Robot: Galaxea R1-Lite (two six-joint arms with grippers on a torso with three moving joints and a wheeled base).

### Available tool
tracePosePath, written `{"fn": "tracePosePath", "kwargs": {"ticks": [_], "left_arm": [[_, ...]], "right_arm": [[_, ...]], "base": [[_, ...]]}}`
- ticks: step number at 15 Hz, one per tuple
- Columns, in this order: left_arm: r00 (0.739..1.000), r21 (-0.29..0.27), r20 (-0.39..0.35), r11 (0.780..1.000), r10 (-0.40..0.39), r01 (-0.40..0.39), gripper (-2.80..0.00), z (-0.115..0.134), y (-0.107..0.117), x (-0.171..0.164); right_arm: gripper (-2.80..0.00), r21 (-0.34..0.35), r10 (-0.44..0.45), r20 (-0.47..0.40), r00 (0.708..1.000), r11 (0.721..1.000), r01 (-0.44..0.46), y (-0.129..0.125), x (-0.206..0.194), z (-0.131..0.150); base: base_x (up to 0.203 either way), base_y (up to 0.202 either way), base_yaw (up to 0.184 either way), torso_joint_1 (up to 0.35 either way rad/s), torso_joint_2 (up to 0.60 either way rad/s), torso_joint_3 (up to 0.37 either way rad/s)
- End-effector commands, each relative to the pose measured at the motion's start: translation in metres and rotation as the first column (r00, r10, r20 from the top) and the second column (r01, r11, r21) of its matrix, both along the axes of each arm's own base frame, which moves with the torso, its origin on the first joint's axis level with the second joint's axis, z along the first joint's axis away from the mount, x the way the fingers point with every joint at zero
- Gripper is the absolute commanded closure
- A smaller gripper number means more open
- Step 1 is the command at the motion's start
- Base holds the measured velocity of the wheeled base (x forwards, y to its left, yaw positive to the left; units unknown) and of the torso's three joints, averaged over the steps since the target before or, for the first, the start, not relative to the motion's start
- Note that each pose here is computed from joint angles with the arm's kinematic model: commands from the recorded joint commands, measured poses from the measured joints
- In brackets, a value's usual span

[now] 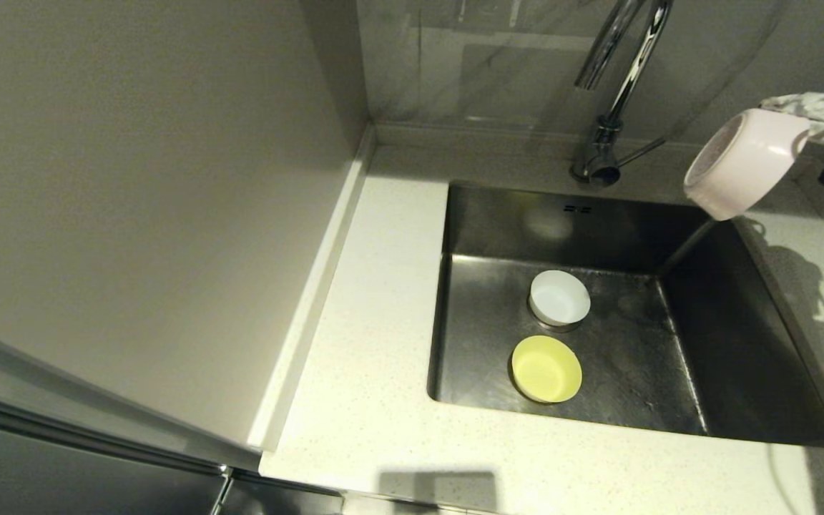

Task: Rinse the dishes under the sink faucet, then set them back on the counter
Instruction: Put a bowl back to the table from the sink

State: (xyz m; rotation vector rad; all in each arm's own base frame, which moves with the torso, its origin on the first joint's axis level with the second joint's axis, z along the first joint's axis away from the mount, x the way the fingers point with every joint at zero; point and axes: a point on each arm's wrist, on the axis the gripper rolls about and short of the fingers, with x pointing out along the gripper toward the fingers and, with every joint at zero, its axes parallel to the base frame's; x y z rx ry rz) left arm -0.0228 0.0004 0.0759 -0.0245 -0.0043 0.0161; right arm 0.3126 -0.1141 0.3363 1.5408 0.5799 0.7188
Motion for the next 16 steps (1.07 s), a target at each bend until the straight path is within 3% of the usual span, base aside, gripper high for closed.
{"fn": "tracePosePath", "kwargs": {"ticks": [1, 4, 5, 7, 9, 11, 14, 15, 16], "left_arm": [[1.000, 0.000, 0.002, 1.000, 0.001, -0.001, 0.00, 0.000, 0.000, 0.000], [1.000, 0.000, 0.002, 1.000, 0.001, -0.001, 0.00, 0.000, 0.000, 0.000], [1.000, 0.000, 0.002, 1.000, 0.001, -0.001, 0.00, 0.000, 0.000, 0.000], [1.000, 0.000, 0.002, 1.000, 0.001, -0.001, 0.00, 0.000, 0.000, 0.000], [1.000, 0.000, 0.002, 1.000, 0.001, -0.001, 0.00, 0.000, 0.000, 0.000], [1.000, 0.000, 0.002, 1.000, 0.001, -0.001, 0.00, 0.000, 0.000, 0.000], [1.000, 0.000, 0.002, 1.000, 0.001, -0.001, 0.00, 0.000, 0.000, 0.000], [1.000, 0.000, 0.002, 1.000, 0.001, -0.001, 0.00, 0.000, 0.000, 0.000], [1.000, 0.000, 0.002, 1.000, 0.001, -0.001, 0.00, 0.000, 0.000, 0.000]], "right_arm": [[0.00, -0.096, 0.011, 0.099, 0.995, 0.995, -0.002, -0.024, -0.024, 0.035], [0.00, -0.234, 0.014, 0.310, 0.951, 0.970, 0.062, -0.018, -0.063, 0.104], [0.00, -0.230, -0.032, 0.383, 0.923, 0.965, 0.128, -0.007, -0.084, 0.128], [0.00, -0.193, -0.105, 0.375, 0.921, 0.963, 0.188, -0.007, -0.098, 0.134], [0.00, -0.137, -0.215, 0.299, 0.930, 0.955, 0.265, -0.021, -0.106, 0.115], [0.00, -0.069, -0.309, 0.321, 0.895, 0.935, 0.348, -0.005, -0.135, 0.129], [0.00, -0.072, -0.183, 0.381, 0.906, 0.971, 0.226, 0.035, -0.149, 0.150], [0.00, -0.110, -0.129, 0.374, 0.918, 0.977, 0.182, 0.039, -0.150, 0.149], [0.00, -0.098, -0.134, 0.325, 0.936, 0.980, 0.174, 0.031, -0.138, 0.140]], "base": [[0.000, 0.000, 0.000, 0.000, 0.00, 0.000], [0.000, 0.000, 0.000, 0.000, 0.00, 0.000], [0.000, 0.000, 0.000, 0.000, 0.00, 0.000], [0.000, 0.000, 0.000, 0.000, 0.00, 0.000], [0.000, 0.000, 0.000, 0.000, 0.00, 0.000], [0.000, 0.000, 0.000, 0.000, 0.00, 0.000], [0.000, 0.000, 0.000, 0.000, 0.00, 0.000], [0.000, 0.000, 0.000, 0.000, 0.00, 0.000], [0.000, 0.000, 0.000, 0.000, 0.00, 0.000]]}}
